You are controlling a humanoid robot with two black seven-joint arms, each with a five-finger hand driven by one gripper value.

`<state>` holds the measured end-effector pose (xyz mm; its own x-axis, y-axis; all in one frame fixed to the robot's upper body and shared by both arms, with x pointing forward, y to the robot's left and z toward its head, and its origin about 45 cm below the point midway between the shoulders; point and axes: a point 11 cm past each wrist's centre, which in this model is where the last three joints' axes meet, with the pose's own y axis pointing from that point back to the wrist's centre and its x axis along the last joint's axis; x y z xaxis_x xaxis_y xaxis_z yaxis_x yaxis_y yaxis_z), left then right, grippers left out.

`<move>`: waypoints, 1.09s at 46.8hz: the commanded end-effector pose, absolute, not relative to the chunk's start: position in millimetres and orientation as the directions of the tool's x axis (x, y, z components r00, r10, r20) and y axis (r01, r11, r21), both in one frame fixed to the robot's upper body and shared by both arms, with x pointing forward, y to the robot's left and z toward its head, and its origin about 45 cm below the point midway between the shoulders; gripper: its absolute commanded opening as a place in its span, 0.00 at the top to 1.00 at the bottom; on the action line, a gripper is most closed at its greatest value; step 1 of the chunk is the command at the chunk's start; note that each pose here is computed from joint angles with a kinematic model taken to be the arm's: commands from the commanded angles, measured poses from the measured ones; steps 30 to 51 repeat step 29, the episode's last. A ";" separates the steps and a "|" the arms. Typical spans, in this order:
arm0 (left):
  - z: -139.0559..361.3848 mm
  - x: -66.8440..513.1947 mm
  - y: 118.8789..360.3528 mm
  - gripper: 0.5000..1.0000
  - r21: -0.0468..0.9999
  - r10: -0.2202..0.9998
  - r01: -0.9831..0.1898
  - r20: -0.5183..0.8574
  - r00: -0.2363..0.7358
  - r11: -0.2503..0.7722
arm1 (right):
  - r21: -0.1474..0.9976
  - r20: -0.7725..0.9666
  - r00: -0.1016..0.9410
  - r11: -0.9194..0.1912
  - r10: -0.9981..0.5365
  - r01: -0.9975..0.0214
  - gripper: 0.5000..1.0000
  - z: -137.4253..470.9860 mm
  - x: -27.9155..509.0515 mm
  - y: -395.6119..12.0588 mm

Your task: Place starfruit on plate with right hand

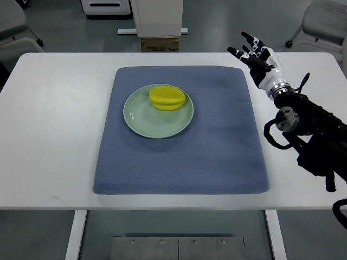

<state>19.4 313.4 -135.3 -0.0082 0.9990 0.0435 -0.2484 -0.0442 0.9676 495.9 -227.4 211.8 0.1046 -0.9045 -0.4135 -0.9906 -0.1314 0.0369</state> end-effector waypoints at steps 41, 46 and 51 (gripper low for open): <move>-135.3 19.5 313.4 0.00 0.968 0.999 -0.248 0.044 -0.008 -0.044 | 0.099 -0.450 -0.013 -0.035 -0.893 -0.994 0.00 173.9 476.0 -263.6; -135.3 19.5 313.4 0.00 0.968 0.999 -0.248 0.044 -0.008 -0.044 | 0.099 -0.450 -0.013 -0.035 -0.893 -0.994 0.00 173.9 476.0 -263.6; -135.3 19.5 313.4 0.00 0.968 0.999 -0.248 0.044 -0.008 -0.044 | 0.099 -0.450 -0.013 -0.035 -0.893 -0.994 0.00 173.9 476.0 -263.6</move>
